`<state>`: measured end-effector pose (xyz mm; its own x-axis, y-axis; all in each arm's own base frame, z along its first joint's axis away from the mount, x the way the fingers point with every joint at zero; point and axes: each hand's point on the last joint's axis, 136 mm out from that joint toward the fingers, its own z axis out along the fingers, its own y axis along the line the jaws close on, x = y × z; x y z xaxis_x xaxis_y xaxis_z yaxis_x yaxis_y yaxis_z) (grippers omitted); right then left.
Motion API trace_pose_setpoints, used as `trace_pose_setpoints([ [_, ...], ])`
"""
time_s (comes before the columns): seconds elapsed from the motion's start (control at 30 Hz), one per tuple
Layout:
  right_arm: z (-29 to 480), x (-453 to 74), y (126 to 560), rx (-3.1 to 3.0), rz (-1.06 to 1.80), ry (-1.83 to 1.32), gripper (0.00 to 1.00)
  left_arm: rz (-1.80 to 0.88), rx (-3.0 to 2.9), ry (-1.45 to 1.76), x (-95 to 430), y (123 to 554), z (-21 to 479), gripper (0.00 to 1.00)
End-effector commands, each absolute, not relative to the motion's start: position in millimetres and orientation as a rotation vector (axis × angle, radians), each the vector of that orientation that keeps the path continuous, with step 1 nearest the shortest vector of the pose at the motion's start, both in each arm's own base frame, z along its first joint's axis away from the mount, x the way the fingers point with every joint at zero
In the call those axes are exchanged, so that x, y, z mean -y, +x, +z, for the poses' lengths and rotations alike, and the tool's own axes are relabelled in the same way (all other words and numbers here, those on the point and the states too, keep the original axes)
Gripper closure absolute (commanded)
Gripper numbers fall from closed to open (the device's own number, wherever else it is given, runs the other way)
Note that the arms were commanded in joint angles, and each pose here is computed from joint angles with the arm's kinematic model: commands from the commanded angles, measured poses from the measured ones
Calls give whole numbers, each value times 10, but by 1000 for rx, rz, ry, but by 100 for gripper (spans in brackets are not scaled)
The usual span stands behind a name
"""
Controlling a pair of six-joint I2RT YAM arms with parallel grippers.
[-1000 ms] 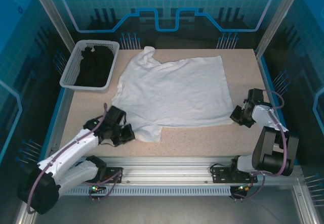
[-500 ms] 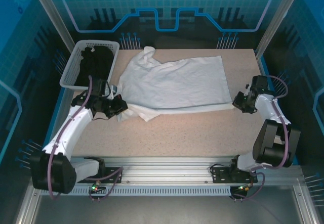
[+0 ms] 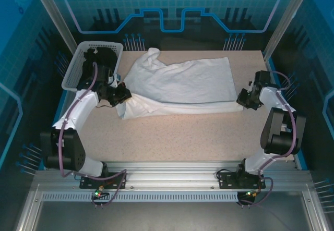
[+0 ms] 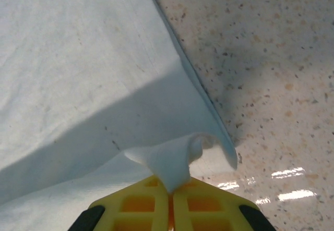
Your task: Fold the inside-out t-shirt
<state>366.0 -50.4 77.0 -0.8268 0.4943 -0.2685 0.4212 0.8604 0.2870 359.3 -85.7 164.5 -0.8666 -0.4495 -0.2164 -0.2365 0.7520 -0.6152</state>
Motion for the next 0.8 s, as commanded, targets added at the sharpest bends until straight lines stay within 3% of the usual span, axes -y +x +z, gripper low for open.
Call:
trace_pose_setpoints([
  [0.0, 801, 488, 3820, -2698, 293, 638, 91, -811, -2590, -493, 788, 3752, 1707, 100],
  [0.67, 659, 376, 4625, -2700, 333, 565, 89, -725, -2620, -617, 536, 4567, 1467, 100],
  [0.77, 567, 395, 4863, -2705, 351, 564, 74, -700, -2613, -674, 481, 4867, 1314, 83],
])
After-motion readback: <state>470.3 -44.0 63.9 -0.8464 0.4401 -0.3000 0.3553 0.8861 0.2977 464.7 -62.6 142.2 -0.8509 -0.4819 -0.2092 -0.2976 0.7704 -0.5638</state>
